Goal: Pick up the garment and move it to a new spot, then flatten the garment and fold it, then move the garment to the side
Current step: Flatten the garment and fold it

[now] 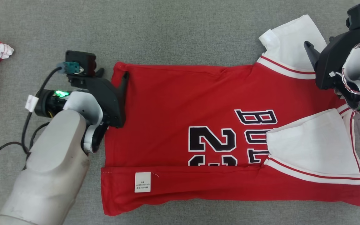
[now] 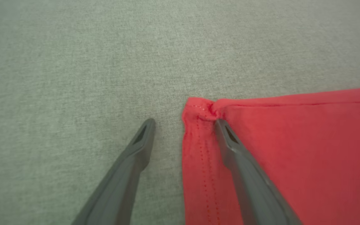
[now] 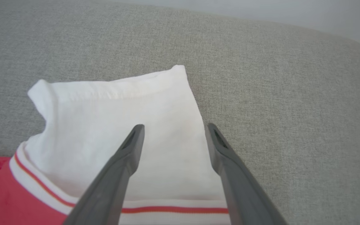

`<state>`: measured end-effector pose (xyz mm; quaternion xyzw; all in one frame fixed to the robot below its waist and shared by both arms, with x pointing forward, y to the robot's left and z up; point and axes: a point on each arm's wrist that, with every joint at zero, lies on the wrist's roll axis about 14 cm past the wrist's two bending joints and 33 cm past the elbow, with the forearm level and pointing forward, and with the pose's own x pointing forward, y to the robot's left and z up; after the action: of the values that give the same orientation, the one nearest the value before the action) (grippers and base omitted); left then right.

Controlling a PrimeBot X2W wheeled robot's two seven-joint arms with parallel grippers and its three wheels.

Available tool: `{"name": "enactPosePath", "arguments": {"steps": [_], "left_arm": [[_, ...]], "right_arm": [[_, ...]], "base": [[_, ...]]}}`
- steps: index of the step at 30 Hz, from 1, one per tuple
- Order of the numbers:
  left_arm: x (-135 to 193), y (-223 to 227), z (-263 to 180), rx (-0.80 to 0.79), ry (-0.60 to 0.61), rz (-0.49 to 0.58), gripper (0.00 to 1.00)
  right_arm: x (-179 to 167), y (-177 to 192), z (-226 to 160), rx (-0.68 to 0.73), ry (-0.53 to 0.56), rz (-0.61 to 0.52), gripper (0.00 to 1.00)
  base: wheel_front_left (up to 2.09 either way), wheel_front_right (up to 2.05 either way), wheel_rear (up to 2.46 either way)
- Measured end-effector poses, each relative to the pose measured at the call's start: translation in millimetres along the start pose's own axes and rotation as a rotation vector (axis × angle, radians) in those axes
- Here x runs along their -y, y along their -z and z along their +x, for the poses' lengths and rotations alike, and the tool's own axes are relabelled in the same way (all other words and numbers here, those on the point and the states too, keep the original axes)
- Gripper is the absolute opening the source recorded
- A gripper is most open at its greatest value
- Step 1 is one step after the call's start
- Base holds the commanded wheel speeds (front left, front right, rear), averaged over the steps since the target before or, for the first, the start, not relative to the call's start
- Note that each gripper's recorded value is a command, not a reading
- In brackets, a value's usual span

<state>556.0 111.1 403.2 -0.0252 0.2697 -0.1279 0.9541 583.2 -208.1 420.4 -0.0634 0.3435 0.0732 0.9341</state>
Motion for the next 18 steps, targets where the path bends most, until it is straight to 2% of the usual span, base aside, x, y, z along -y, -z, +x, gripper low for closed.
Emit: {"name": "enactPosePath", "arguments": {"steps": [3,6,7,8,9,18], "left_arm": [[9,3,2,0.001,0.021,0.012,1.00],[10,1,4,0.014,0.020,0.025,0.84],[10,1,4,0.020,0.015,0.029,0.49],[10,1,5,0.024,0.009,0.033,0.29],[10,1,6,0.029,0.005,0.035,0.00],[14,5,5,0.058,-0.001,0.038,0.00]], "right_arm": [[2,3,-1,-0.004,0.001,0.007,1.00],[4,4,-2,-0.004,0.004,0.011,1.00],[6,3,-2,0.001,0.007,0.010,1.00],[7,1,-2,0.012,0.009,0.006,1.00],[8,-2,-2,0.025,0.011,0.002,1.00],[6,-12,5,0.067,0.005,-0.003,1.00]], "base": [[0.00,0.00,0.00],[0.00,0.00,0.00],[0.00,0.00,0.00],[0.00,0.00,0.00],[0.00,0.00,0.00],[0.00,0.00,0.00]]}}
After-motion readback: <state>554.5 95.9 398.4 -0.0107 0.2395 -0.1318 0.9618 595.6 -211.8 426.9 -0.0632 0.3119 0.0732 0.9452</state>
